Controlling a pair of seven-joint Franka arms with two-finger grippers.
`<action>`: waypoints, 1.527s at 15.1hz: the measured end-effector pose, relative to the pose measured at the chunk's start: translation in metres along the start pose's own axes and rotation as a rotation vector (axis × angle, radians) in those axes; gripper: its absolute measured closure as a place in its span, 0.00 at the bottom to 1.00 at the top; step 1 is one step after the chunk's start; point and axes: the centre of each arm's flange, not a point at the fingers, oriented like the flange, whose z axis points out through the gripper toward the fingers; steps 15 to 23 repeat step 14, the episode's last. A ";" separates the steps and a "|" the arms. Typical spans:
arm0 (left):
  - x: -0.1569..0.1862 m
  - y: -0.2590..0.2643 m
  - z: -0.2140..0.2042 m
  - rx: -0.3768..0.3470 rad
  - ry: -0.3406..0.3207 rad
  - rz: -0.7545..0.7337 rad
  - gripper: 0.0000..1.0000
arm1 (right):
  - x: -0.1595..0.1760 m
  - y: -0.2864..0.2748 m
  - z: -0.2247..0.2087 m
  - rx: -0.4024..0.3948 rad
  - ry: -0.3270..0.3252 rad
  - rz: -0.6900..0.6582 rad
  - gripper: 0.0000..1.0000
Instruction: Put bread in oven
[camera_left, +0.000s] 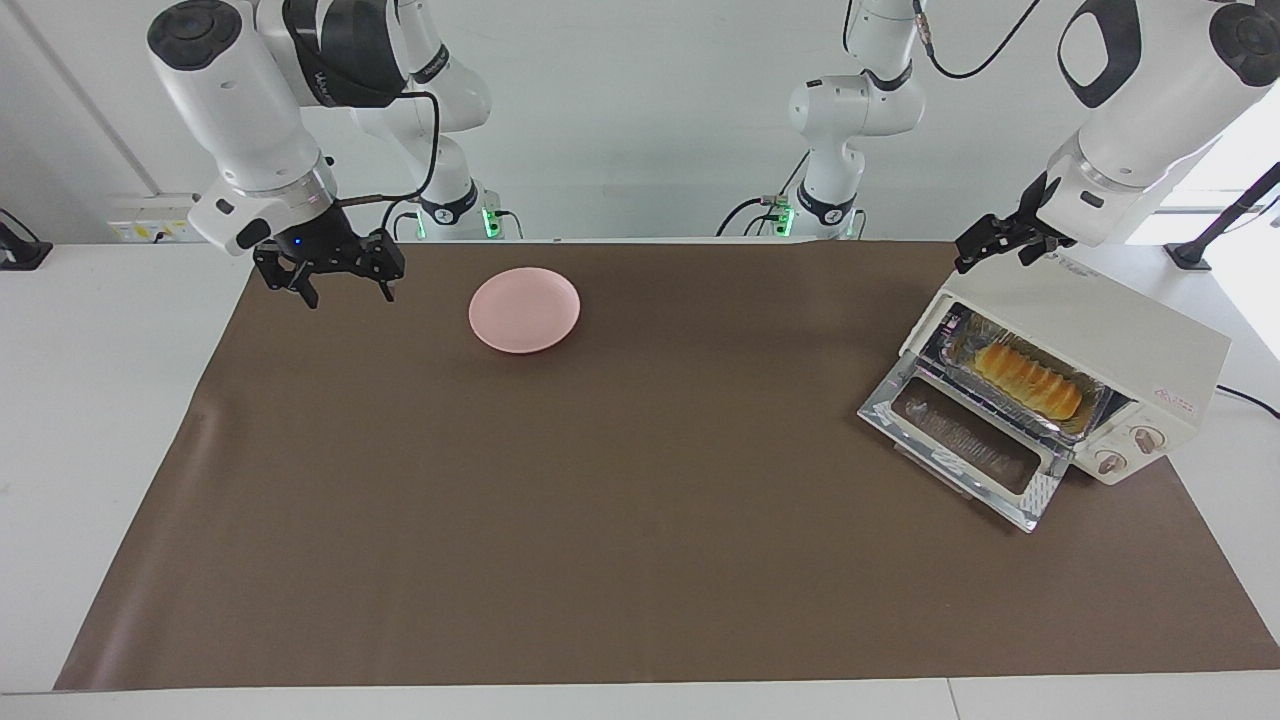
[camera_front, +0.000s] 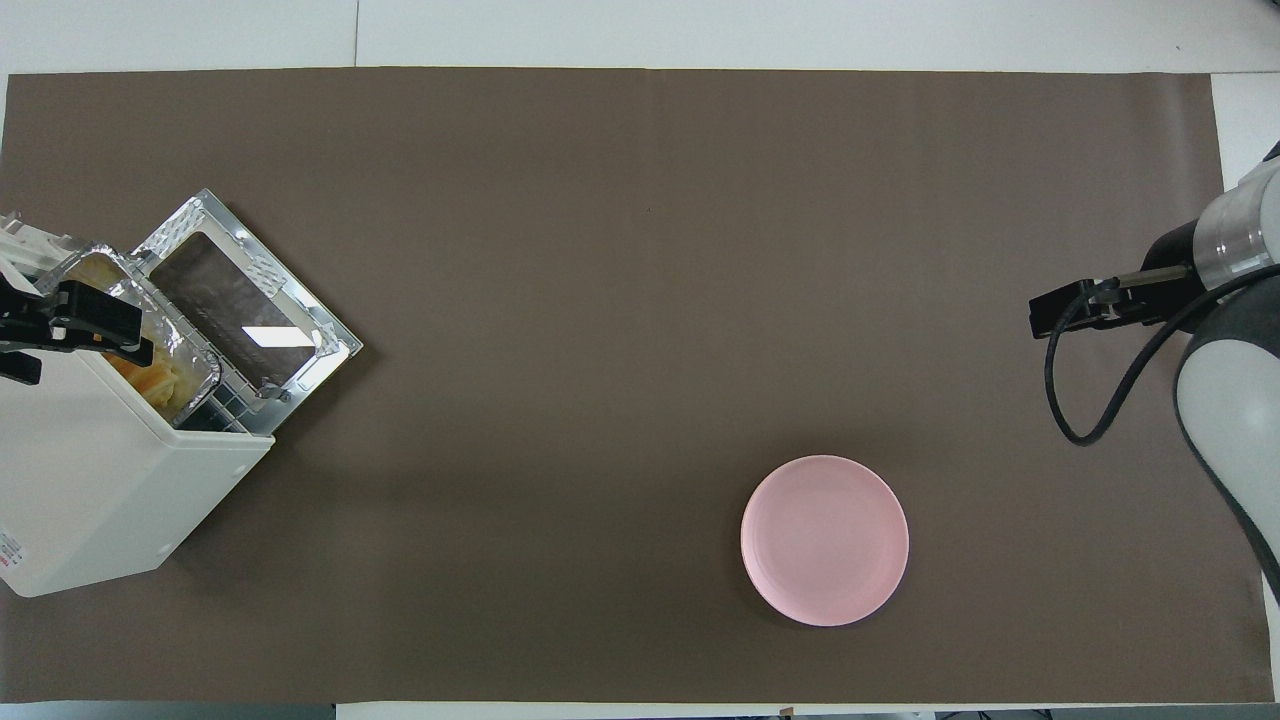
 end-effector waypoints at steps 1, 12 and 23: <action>0.001 0.001 0.000 0.000 0.007 0.001 0.00 | 0.000 0.000 0.000 0.000 0.000 0.000 0.00; 0.003 0.000 0.001 -0.001 0.015 0.004 0.00 | 0.000 0.000 0.000 0.000 0.000 0.000 0.00; 0.003 0.001 0.001 -0.001 0.016 0.004 0.00 | 0.000 0.000 0.000 0.000 0.000 0.000 0.00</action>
